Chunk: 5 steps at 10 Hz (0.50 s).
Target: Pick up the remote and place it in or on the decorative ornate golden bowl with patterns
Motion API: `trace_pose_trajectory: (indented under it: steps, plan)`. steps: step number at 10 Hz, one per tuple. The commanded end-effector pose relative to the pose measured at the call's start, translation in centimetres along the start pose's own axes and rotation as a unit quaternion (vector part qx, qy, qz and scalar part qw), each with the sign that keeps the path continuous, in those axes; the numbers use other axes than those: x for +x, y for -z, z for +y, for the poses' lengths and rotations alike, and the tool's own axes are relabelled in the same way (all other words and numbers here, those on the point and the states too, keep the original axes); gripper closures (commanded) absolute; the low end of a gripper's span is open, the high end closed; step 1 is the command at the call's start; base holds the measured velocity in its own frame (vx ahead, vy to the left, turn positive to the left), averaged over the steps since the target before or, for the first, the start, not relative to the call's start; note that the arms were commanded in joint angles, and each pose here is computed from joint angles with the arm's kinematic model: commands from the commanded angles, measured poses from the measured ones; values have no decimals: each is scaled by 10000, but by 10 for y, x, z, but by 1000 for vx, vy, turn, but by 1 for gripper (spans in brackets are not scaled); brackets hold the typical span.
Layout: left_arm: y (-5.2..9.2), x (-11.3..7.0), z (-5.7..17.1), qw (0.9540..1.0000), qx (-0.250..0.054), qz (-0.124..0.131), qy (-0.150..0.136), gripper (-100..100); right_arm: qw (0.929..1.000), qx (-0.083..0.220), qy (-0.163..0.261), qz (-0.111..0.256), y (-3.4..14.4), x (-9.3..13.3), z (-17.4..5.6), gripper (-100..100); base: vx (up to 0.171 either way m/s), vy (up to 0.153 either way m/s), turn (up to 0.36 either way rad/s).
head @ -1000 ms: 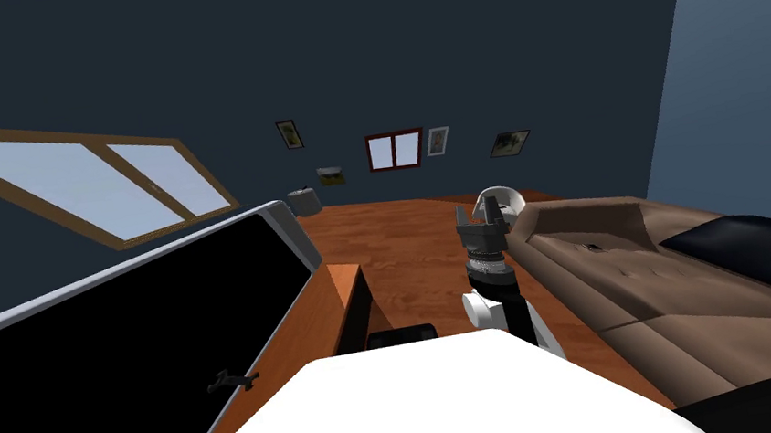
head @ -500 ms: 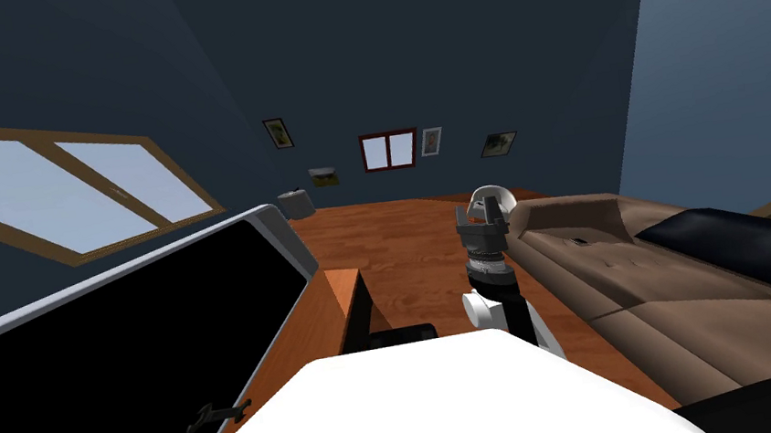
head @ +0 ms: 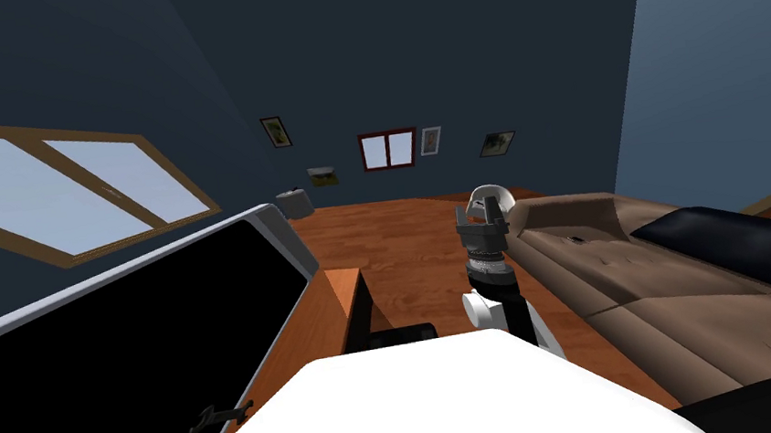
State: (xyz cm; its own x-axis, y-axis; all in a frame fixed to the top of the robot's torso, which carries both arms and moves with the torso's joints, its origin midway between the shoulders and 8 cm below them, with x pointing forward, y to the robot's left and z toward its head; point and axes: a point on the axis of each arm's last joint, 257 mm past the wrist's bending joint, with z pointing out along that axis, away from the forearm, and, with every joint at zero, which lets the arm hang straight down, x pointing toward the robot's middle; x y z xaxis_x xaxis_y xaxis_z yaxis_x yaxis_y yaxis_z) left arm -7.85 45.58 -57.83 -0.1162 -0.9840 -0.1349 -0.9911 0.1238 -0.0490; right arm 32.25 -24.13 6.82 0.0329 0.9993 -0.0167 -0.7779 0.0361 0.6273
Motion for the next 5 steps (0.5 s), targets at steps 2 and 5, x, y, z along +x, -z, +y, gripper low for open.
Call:
trace_pose_trajectory:
  steps: [2, 5]
  plan:
    - [-5, 3, 0, 10000, -5, 3, 10, -100, 10000, 0, 0, 0, 0, 0, 0, 0, -12, 10, -38]
    - [-5, 3, 1, 10000, -12, 2, 15, 100, 10000, 0, 0, 0, 0, 0, 0, 0, 0, 0, 0]
